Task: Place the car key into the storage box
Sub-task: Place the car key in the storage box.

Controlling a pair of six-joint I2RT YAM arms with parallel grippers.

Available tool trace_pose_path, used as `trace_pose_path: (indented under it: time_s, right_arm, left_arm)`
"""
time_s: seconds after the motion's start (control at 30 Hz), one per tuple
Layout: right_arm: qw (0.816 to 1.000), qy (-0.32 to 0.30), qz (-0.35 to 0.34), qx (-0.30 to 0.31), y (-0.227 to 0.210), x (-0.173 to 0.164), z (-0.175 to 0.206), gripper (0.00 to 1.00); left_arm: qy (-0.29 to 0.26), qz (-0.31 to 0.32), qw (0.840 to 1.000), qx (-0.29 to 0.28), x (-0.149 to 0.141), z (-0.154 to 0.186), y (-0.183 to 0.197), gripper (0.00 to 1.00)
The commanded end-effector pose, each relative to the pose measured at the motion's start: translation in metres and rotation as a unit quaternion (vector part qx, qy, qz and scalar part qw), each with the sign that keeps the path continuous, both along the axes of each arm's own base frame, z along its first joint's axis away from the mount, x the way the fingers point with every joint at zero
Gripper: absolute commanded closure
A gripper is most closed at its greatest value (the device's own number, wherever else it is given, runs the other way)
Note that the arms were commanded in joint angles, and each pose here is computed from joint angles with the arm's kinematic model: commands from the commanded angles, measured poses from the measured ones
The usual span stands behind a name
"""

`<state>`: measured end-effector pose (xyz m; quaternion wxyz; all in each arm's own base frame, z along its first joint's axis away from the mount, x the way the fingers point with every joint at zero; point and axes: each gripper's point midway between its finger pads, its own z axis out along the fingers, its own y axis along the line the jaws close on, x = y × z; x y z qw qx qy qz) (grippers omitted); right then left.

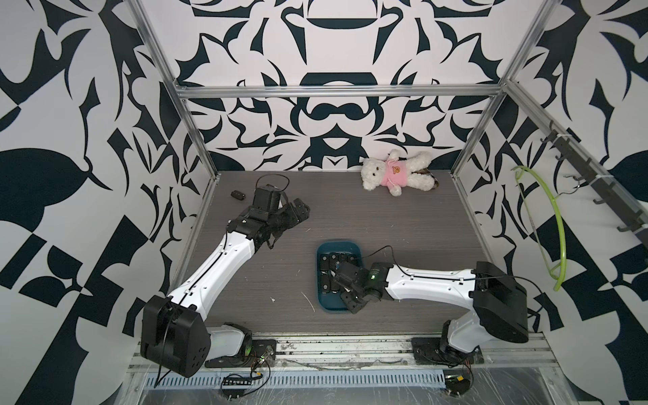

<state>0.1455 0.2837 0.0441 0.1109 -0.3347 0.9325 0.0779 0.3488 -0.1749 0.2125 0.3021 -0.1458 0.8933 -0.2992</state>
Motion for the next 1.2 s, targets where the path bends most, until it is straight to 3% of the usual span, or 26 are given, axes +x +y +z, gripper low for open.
trace_pose_path:
  time_s: [0.0, 0.6, 0.77, 0.97, 1.17]
  right_arm:
    - [1.000, 0.003, 0.009, 0.008, 0.006, 0.000, 0.010, 0.50]
    - [0.997, -0.039, -0.039, 0.054, 0.005, 0.036, 0.056, 0.49]
    - [0.991, -0.068, -0.070, 0.086, 0.011, 0.062, 0.082, 0.40]
    - [0.979, -0.099, -0.112, 0.138, 0.015, 0.100, 0.113, 0.17]
    - [0.968, -0.113, -0.140, 0.176, 0.018, 0.136, 0.133, 0.07]
  left_arm:
    - [0.002, 0.001, 1.000, 0.004, -0.006, -0.001, 0.003, 0.01]
    - [0.002, 0.004, 1.000, 0.025, -0.001, -0.004, 0.007, 0.01]
    - [-0.002, 0.020, 0.997, 0.069, 0.005, -0.006, 0.019, 0.01]
    - [-0.021, 0.041, 0.988, 0.148, 0.019, -0.005, 0.041, 0.01]
    - [0.029, 0.065, 0.982, 0.176, 0.044, -0.024, 0.076, 0.01]
